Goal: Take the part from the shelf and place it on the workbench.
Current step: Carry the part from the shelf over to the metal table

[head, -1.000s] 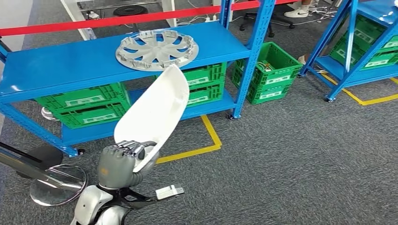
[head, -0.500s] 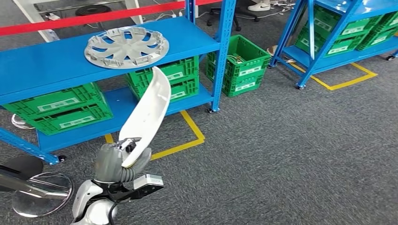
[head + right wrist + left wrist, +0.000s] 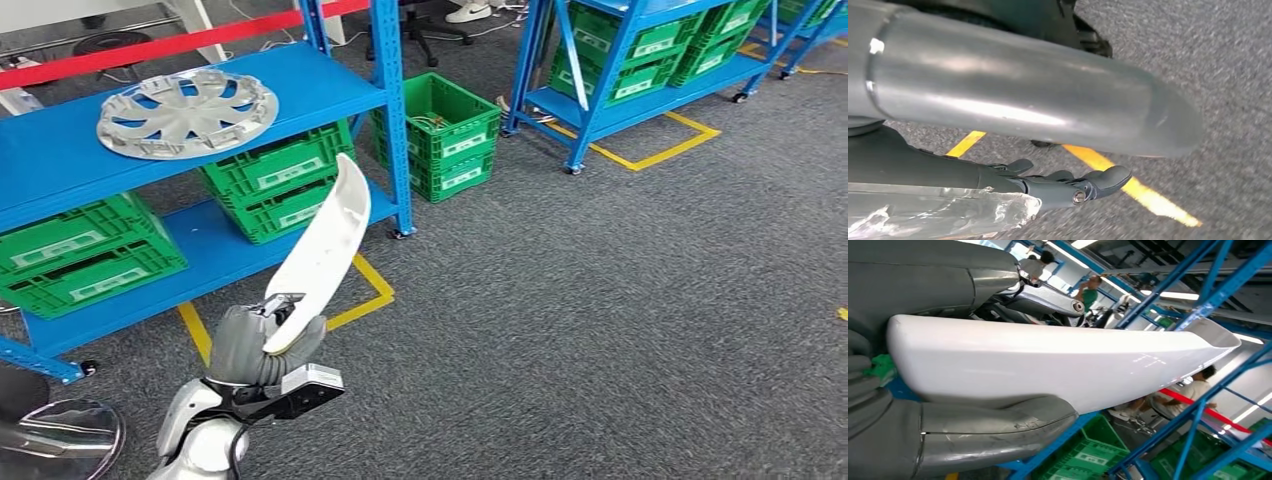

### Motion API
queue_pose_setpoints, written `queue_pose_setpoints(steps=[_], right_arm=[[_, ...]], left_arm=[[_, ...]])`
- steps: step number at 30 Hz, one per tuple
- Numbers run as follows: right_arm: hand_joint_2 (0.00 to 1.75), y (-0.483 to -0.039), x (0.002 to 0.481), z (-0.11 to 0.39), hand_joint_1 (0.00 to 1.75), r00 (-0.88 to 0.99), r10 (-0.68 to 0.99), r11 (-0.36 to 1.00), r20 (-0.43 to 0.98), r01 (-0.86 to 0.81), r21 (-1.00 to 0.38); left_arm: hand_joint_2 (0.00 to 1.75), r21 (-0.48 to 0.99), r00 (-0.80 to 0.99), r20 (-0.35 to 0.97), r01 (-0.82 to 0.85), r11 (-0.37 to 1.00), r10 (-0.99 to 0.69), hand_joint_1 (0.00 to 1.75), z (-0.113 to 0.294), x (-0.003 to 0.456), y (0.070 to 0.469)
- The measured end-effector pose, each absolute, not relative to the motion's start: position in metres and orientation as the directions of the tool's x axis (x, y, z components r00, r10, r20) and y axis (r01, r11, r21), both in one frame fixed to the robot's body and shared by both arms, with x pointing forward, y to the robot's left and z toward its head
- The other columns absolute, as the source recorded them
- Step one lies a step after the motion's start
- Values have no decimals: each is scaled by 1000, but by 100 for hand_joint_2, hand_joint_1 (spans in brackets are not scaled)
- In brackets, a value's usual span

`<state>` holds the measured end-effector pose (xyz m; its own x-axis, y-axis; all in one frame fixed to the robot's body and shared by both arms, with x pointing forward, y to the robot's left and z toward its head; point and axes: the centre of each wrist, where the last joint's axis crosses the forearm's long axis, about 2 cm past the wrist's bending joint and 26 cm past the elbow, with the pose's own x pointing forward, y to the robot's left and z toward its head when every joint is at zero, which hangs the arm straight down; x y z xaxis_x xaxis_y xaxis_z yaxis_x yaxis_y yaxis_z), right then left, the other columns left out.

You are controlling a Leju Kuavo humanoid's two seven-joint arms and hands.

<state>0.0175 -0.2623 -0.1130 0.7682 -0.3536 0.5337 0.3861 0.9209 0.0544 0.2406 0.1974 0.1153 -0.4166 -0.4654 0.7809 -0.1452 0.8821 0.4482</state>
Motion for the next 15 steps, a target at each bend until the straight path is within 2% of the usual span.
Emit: queue_pose_setpoints(steps=[15], right_arm=[[0, -264, 12, -113, 0, 778, -346, 923, 524, 383, 41]], left_arm=[[175, 415, -400, 804, -152, 897, -440, 175, 113, 244, 207]])
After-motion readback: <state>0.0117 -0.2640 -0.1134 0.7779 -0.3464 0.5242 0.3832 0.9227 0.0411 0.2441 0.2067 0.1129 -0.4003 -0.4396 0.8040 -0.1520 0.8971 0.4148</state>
